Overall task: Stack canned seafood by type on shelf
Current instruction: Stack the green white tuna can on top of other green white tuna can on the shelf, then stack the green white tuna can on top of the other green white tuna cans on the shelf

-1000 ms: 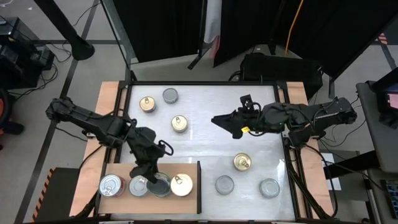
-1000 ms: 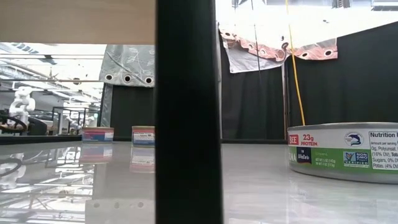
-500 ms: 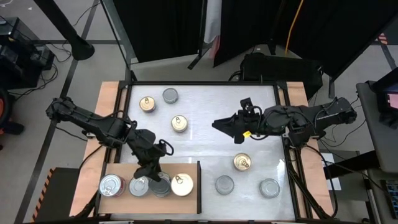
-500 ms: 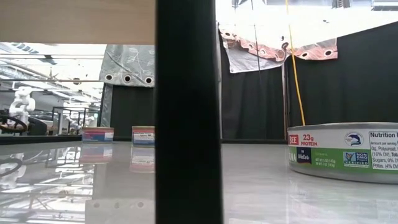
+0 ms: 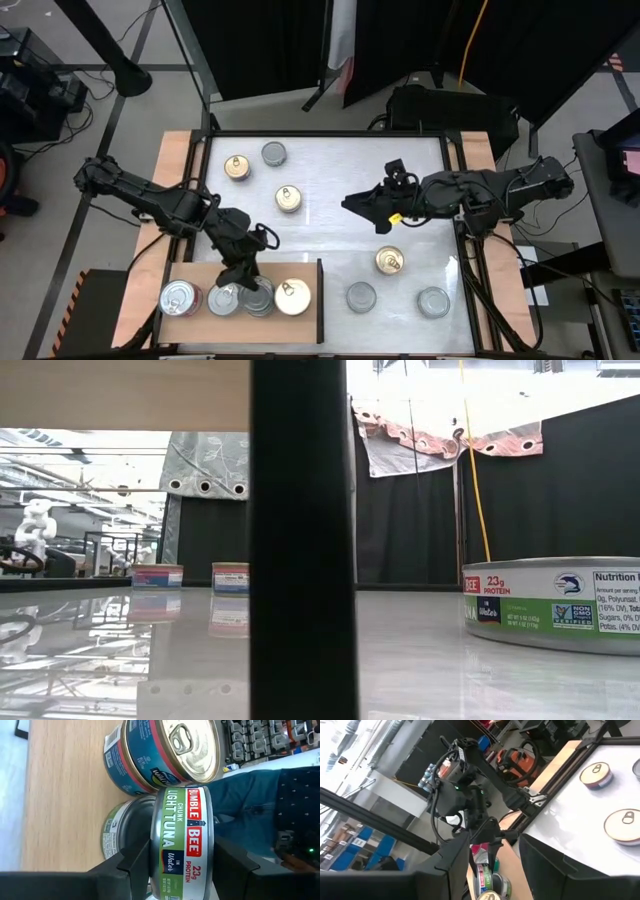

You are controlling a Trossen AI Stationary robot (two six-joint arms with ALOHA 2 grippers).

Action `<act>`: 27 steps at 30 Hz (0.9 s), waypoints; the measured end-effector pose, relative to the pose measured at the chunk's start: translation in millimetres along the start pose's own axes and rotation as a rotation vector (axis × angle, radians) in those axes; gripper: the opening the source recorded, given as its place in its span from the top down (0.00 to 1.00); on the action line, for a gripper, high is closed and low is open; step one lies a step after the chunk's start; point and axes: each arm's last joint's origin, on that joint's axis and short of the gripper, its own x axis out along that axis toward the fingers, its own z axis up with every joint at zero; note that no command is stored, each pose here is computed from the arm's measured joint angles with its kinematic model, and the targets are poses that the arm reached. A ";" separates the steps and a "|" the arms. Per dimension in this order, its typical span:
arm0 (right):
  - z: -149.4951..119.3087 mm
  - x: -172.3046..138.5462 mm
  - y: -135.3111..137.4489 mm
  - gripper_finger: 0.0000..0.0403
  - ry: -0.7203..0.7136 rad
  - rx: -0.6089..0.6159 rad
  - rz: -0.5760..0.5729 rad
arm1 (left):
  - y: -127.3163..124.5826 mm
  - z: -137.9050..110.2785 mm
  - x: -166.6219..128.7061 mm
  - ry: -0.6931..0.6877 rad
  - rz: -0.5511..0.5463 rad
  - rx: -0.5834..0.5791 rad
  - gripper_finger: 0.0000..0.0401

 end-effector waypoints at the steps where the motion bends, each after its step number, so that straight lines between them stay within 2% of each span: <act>1: -0.1 0.0 -0.4 0.59 0.002 0.000 -0.003 | 0.0 0.1 0.0 -0.002 0.001 0.002 0.56; 4: 0.5 0.4 -1.4 0.59 0.002 -0.002 -0.011 | 0.8 0.3 0.4 -0.009 0.016 -0.001 0.53; 11: 3.5 0.1 -3.2 0.59 -0.007 -0.001 -0.019 | 6.9 3.7 11.8 0.007 0.048 -0.004 0.36; 15: 4.8 -3.4 -3.6 0.59 -0.004 0.000 -0.023 | 8.3 4.6 10.5 -0.002 0.062 0.010 0.33; 19: 7.5 -10.6 -4.8 0.59 0.000 0.005 -0.035 | 7.3 7.2 -9.2 -0.066 0.055 -0.003 0.33; 22: 6.3 -17.8 -7.9 0.59 0.031 0.057 -0.069 | 4.6 5.1 -32.2 -0.099 0.079 -0.026 0.33; 25: -7.3 -27.9 -13.5 0.59 0.150 0.127 -0.150 | 3.6 -0.4 -55.7 -0.144 0.149 -0.053 0.33; 27: -25.5 -31.7 -20.0 0.60 0.273 0.161 -0.255 | 5.3 -5.0 -68.5 -0.191 0.205 -0.071 0.33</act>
